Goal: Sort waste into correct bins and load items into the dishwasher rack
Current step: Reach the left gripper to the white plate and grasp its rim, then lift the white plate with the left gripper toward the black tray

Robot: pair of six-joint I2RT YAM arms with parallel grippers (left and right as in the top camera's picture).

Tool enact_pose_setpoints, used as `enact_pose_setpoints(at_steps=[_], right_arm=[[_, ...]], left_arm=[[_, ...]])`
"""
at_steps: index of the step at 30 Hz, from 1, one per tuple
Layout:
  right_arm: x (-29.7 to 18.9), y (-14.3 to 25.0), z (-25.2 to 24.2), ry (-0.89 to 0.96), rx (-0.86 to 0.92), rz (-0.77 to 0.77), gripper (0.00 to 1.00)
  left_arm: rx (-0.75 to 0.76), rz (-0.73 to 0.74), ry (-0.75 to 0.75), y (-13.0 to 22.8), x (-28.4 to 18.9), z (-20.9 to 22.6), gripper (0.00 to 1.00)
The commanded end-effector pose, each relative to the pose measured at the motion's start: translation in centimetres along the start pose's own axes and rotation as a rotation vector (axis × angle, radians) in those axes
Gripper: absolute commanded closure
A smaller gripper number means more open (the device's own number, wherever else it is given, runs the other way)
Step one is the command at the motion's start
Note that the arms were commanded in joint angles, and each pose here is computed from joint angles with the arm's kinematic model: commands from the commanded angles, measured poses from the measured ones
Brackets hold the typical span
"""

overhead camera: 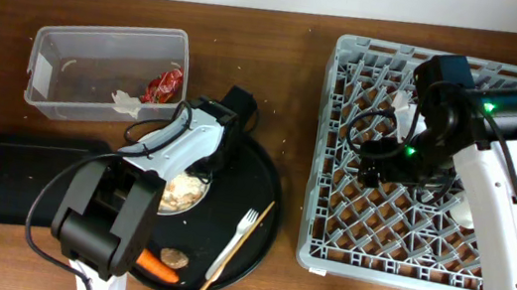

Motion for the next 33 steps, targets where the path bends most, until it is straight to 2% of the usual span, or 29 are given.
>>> enact_pose_setpoints(at_steps=[1, 2, 3, 4, 7, 16, 20, 33], right_arm=[[0.1, 0.1, -0.1, 0.012, 0.006, 0.004, 0.09], [0.1, 0.1, -0.1, 0.012, 0.006, 0.004, 0.09], [0.1, 0.1, -0.1, 0.012, 0.006, 0.004, 0.09], [0.1, 0.1, -0.1, 0.012, 0.006, 0.004, 0.09], [0.1, 0.1, -0.1, 0.012, 0.006, 0.004, 0.09], [0.1, 0.1, -0.1, 0.012, 0.002, 0.004, 0.09], [0.1, 0.1, -0.1, 0.012, 0.002, 0.003, 0.09], [0.1, 0.1, -0.1, 0.012, 0.002, 0.003, 0.09]], left_arm=[[0.016, 0.081, -0.09, 1.6, 2.4, 1.7, 0.99], [0.016, 0.081, -0.09, 1.6, 2.4, 1.7, 0.99], [0.016, 0.081, -0.09, 1.6, 2.4, 1.7, 0.93], [0.016, 0.081, -0.089, 1.6, 2.4, 1.7, 0.8], [0.015, 0.081, -0.089, 1.6, 2.4, 1.7, 0.7], [0.009, 0.036, -0.069, 0.6, 2.5, 1.3, 0.7], [0.018, 0.026, -0.065, 0.1, 2.0, 1.3, 0.75], [0.004, -0.062, -0.014, -2.6, 0.6, 0.1, 0.74]])
Point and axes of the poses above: each gripper's point midway between its finger pads, its own x axis out along the fingers, its own z axis along the line the jaws close on, y = z × x, the point moved 2 cm from there along -x, back along the fingers, and after that the axes turned 1 degree about x, right-handed, at the moved point
